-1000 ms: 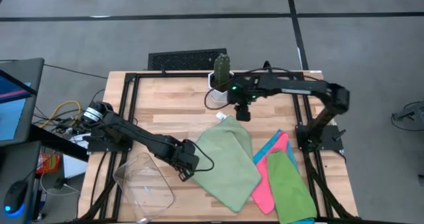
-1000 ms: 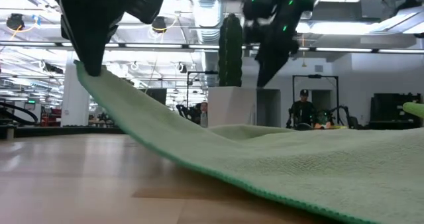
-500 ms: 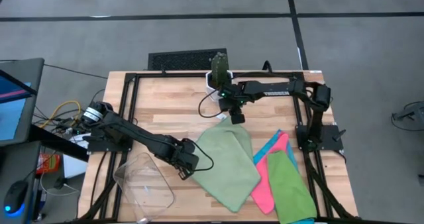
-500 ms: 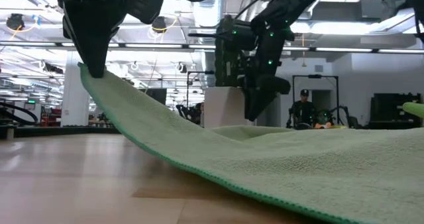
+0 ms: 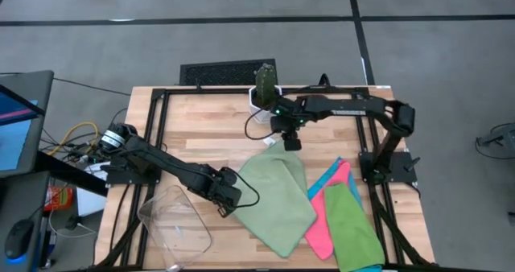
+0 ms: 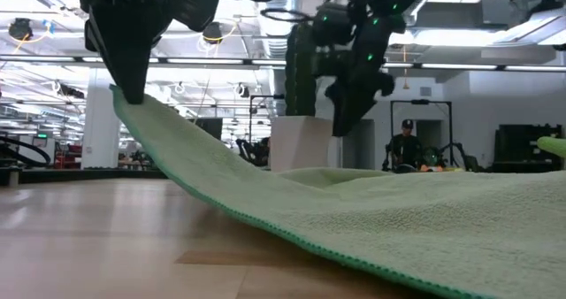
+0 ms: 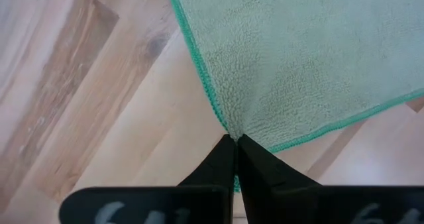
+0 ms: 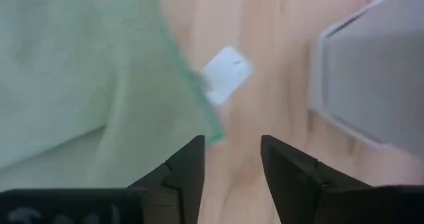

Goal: Fold microfiber towels
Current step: Fold the light green microfiber cloth

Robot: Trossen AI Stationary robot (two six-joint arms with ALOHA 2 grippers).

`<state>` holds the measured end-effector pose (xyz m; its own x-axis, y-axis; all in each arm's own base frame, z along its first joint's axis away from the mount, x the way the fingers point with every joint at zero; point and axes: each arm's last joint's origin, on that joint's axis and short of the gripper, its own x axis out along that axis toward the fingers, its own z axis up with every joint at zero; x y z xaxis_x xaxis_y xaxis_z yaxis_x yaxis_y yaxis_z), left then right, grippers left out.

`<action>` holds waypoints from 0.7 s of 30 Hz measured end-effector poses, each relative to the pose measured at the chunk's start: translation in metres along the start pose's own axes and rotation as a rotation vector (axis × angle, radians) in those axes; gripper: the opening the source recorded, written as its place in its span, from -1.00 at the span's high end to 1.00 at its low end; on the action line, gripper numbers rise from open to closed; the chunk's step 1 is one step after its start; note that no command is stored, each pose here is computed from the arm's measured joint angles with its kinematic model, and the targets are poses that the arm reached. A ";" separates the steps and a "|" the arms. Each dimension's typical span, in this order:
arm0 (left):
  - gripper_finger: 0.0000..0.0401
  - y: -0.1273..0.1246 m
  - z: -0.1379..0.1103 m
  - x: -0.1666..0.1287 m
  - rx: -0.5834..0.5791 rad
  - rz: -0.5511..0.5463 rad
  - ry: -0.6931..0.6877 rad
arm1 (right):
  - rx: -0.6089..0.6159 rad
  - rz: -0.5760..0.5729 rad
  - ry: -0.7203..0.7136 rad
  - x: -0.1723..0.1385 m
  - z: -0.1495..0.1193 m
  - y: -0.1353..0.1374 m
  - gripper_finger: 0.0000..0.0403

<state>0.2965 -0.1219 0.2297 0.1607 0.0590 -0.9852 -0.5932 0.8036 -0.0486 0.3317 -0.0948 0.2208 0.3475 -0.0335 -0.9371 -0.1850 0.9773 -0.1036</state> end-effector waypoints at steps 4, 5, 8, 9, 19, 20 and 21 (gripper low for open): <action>1.00 0.000 0.000 0.000 0.000 0.004 -0.006 | 0.099 0.082 -0.019 0.007 -0.015 0.009 0.14; 1.00 0.000 0.000 0.000 -0.002 0.006 -0.011 | 0.145 0.094 -0.036 0.011 -0.021 0.008 0.14; 1.00 0.000 0.000 0.000 -0.007 0.012 -0.021 | 0.226 0.048 -0.050 0.021 -0.039 -0.001 0.14; 1.00 0.000 0.000 0.000 -0.008 0.012 -0.024 | 0.230 0.030 -0.058 0.025 -0.042 -0.004 0.14; 1.00 -0.001 0.001 0.000 -0.013 -0.001 -0.026 | 0.116 -0.006 -0.126 0.058 -0.043 0.002 0.11; 1.00 -0.001 0.001 -0.001 -0.015 -0.003 -0.027 | 0.119 0.001 -0.112 0.060 -0.045 0.003 0.10; 1.00 -0.001 0.001 -0.001 -0.015 -0.005 -0.028 | 0.120 0.002 -0.109 0.063 -0.045 0.003 0.09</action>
<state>0.2979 -0.1224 0.2305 0.1853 0.0718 -0.9800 -0.6043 0.7948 -0.0561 0.3114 -0.1040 0.1464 0.4460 -0.0148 -0.8949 -0.0766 0.9956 -0.0546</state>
